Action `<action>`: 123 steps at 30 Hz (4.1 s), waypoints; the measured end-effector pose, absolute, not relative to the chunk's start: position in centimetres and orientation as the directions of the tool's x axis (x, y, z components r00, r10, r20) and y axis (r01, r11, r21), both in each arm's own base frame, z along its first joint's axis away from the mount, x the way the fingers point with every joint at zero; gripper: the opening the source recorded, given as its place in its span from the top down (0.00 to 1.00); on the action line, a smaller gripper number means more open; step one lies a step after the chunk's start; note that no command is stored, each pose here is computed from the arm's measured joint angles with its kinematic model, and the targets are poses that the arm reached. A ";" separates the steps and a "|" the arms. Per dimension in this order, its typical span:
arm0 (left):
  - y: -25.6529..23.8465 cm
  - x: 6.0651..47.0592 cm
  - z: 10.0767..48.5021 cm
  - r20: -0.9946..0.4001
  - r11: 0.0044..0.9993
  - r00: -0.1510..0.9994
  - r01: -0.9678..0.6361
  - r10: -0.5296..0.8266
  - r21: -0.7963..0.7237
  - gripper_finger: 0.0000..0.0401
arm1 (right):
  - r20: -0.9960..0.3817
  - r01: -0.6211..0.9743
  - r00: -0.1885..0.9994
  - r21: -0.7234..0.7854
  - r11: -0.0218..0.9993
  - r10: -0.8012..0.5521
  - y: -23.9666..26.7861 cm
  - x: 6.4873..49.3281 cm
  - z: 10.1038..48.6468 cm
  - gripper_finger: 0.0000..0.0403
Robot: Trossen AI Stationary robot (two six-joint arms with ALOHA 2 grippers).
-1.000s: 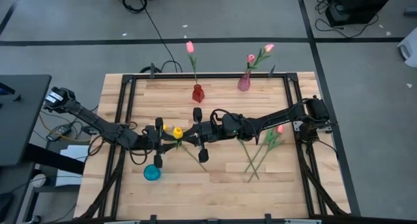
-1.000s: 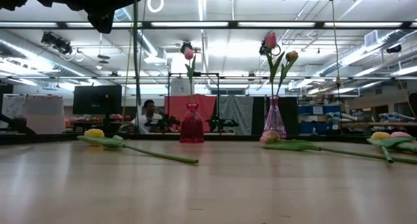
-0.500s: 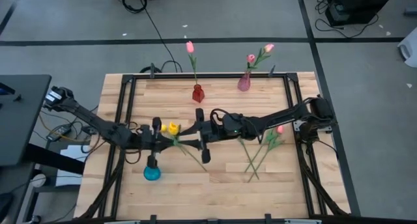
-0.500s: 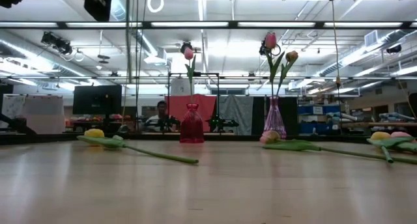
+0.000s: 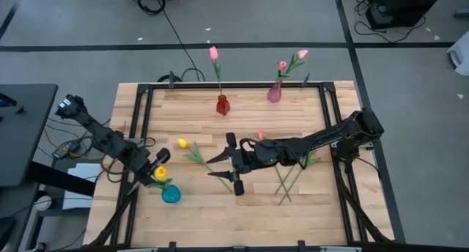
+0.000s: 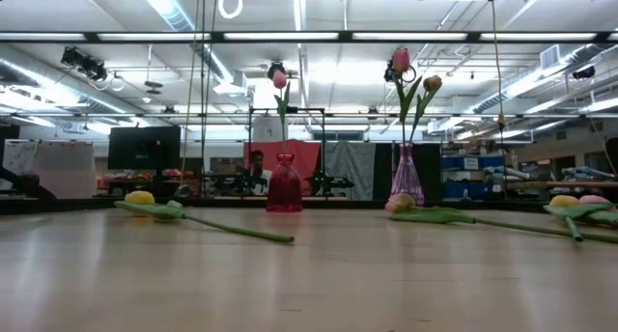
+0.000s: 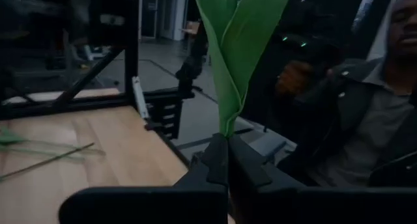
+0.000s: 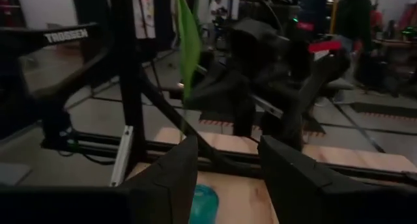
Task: Sort flowers into vase by color
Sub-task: Put the yellow tulip into the blue vase
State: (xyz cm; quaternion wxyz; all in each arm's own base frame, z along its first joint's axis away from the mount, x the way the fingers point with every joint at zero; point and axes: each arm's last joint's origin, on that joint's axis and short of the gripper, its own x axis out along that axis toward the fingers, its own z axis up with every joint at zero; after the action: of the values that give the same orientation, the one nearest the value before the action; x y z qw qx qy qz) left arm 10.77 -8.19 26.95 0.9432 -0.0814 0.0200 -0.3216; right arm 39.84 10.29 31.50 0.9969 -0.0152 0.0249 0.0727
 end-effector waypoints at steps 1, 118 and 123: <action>-8.1 10.6 27.0 0.023 0.774 0.787 0.611 -0.617 -0.166 1.00 | -0.050 -0.142 0.989 -0.028 0.989 0.141 10.4 39.8 31.5 0.57; -5.4 9.9 23.7 -0.222 0.967 0.974 -0.089 0.034 -0.240 0.70 | -0.475 0.524 0.652 -0.282 0.804 -0.591 6.9 47.1 22.5 0.98; -6.0 11.0 23.6 -0.209 0.966 0.969 -0.174 0.133 -0.190 0.70 | -0.301 0.482 0.778 -0.275 0.832 -0.551 8.1 48.1 25.4 0.98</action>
State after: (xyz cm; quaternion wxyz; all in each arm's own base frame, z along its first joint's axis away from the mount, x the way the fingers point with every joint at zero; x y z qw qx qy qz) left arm 10.99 -5.98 23.62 0.9867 -0.1042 0.0977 0.0778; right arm 48.07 8.13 25.36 0.9384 -0.0917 0.1875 -0.2753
